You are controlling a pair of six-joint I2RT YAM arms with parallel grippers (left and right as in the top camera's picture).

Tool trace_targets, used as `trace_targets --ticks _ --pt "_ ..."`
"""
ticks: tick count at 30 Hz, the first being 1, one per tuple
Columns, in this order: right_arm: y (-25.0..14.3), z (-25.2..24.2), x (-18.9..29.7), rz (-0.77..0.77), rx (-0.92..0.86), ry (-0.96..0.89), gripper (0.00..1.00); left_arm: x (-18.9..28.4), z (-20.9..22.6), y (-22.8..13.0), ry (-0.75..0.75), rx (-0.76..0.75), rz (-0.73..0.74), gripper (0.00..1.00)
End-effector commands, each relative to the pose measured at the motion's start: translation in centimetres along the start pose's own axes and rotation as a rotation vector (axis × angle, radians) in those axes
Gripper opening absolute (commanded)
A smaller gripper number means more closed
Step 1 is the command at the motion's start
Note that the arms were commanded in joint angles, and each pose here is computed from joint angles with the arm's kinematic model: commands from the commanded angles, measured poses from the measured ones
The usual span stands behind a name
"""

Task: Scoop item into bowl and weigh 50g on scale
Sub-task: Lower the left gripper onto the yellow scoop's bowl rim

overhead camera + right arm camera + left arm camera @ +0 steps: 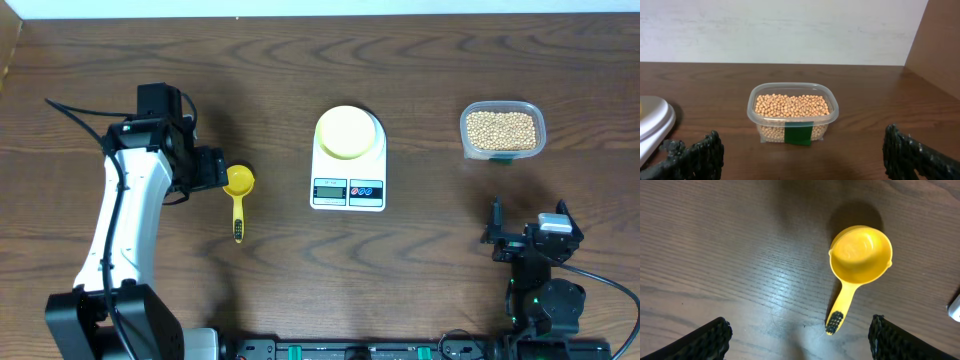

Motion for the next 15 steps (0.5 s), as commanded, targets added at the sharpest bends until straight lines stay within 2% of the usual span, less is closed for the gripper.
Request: trace_targets --ticks 1,15 --pt "0.0 -0.1 0.0 -0.004 0.002 -0.007 0.99 0.1 0.3 0.8 0.015 -0.014 -0.011 0.9" --pt "0.0 -0.1 0.0 -0.004 0.002 -0.007 0.99 -0.1 0.8 2.1 0.049 -0.011 -0.066 0.9"
Point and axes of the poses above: each gripper's point midway between its finger pads, its own x axis back along the fingers, its own z axis along the line the jaws close on, y = z × x, the point moved 4 cm from there along x, back along the fingers, and after that the axes turned 14 degrees about -x, right-handed, at the moved point
